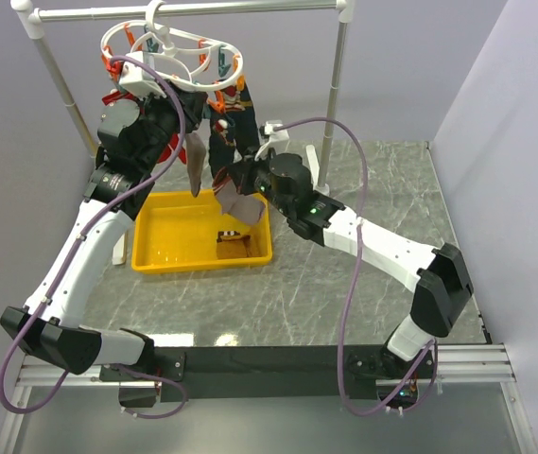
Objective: Clip the socks to the hanger
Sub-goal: Pick up the sock from the bin, then clamp the sock onto the hanger.
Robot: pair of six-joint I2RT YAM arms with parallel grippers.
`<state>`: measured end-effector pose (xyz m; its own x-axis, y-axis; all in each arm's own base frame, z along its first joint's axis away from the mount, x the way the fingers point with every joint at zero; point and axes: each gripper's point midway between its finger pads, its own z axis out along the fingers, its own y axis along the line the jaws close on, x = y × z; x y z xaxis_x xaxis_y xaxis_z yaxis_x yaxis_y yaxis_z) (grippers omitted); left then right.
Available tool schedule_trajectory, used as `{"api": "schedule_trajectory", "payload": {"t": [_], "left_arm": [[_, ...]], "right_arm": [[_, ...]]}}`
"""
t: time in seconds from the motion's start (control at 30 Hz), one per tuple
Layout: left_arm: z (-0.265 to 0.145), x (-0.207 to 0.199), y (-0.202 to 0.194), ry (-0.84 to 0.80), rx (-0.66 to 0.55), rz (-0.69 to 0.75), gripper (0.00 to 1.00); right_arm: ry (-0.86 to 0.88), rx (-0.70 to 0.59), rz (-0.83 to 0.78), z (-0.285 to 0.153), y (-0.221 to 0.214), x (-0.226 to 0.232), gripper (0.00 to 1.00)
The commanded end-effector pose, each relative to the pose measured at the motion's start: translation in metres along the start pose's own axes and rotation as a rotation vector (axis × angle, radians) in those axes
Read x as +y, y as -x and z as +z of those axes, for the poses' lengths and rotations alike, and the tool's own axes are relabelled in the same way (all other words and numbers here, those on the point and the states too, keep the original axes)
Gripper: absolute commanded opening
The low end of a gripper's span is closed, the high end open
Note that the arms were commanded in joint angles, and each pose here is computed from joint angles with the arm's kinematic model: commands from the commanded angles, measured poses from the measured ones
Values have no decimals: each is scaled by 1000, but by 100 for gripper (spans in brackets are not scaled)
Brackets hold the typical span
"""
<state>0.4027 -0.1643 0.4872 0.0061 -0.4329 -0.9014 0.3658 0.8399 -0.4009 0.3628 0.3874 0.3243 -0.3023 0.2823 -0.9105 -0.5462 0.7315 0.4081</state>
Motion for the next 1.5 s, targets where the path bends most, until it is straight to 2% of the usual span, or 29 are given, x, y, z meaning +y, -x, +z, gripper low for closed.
{"api": "schedule_trajectory", "payload": {"t": [0.0,0.07,0.43,0.8,1.07,1.47], "left_arm": [[-10,-10,31,-39,-90,53,22],[-12,-18,38,-77,-113,77,22],[-7,-12,34,-59,-106,104,22],[-4,-19,34,-89,-107,90,22],[-9,-19,40,-80,-112,91,22],[-25,-26,47,-127,-149,149,22]], "right_arm": [[22,-145,52,-16,59,17,0],[15,-159,56,-19,70,19,0],[134,-195,115,-42,102,53,0],[177,-191,133,-24,120,88,0],[43,-207,55,2,116,72,0],[-23,-236,33,20,123,60,0]]}}
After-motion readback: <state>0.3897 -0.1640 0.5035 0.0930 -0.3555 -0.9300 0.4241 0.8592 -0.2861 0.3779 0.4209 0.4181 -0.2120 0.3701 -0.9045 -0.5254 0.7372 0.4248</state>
